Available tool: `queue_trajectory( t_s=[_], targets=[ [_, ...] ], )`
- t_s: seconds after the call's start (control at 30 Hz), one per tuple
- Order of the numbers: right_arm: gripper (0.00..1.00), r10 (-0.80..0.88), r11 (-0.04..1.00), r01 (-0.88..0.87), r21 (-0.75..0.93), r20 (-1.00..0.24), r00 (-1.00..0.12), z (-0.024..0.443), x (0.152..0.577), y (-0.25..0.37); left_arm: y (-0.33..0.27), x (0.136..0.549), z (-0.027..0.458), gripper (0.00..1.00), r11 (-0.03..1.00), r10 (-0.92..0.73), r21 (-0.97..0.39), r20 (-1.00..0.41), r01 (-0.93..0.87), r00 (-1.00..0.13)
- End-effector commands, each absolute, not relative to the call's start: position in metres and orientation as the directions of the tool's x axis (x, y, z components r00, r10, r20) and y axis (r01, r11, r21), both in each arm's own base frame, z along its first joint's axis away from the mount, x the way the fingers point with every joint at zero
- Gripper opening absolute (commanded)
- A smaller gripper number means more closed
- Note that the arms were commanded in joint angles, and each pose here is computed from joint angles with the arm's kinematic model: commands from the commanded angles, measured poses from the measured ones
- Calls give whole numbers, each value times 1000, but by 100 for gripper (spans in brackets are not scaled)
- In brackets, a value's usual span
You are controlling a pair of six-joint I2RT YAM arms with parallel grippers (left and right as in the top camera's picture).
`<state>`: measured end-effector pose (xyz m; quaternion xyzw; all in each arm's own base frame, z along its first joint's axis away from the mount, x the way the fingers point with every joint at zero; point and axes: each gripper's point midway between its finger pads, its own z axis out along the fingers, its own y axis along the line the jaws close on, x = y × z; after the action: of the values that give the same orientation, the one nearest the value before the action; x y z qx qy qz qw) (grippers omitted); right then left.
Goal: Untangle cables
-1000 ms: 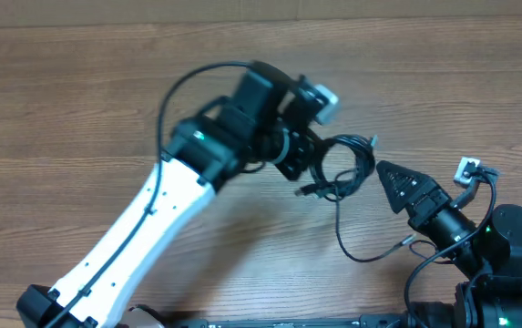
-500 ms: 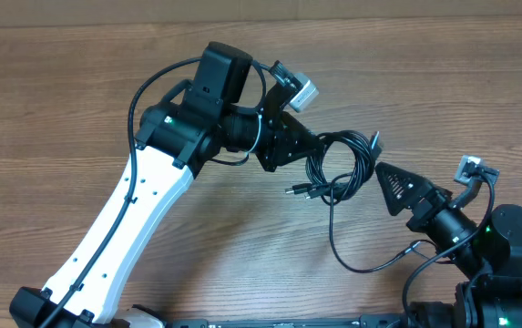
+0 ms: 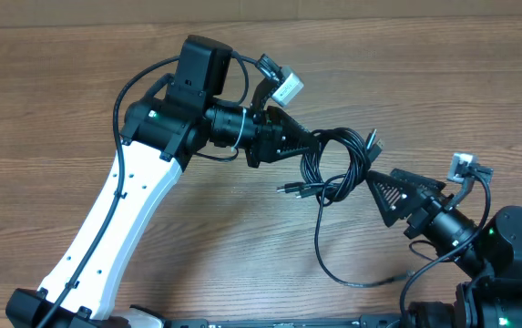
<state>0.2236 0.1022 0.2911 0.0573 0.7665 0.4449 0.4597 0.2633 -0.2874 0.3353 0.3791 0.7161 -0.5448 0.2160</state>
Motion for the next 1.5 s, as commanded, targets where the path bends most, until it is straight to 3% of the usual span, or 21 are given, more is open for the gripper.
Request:
queue_trajectory(
  t_s=[0.0,0.63,1.47],
  targets=[
    [100,438,583,-408,702,-695,-570,302,215,112,-287,252,351,4,52,296,-597,-757,801,-583],
    [100,430,589,-435,681,-720,-545,307,216,112,-301,243,344,4,57,334,-588,-750,807,-570],
    [100,563,770,-114,628,-752,-341,295,253,46,-315,220,342,4,10,381,-604,-735,797,-562]
  ],
)
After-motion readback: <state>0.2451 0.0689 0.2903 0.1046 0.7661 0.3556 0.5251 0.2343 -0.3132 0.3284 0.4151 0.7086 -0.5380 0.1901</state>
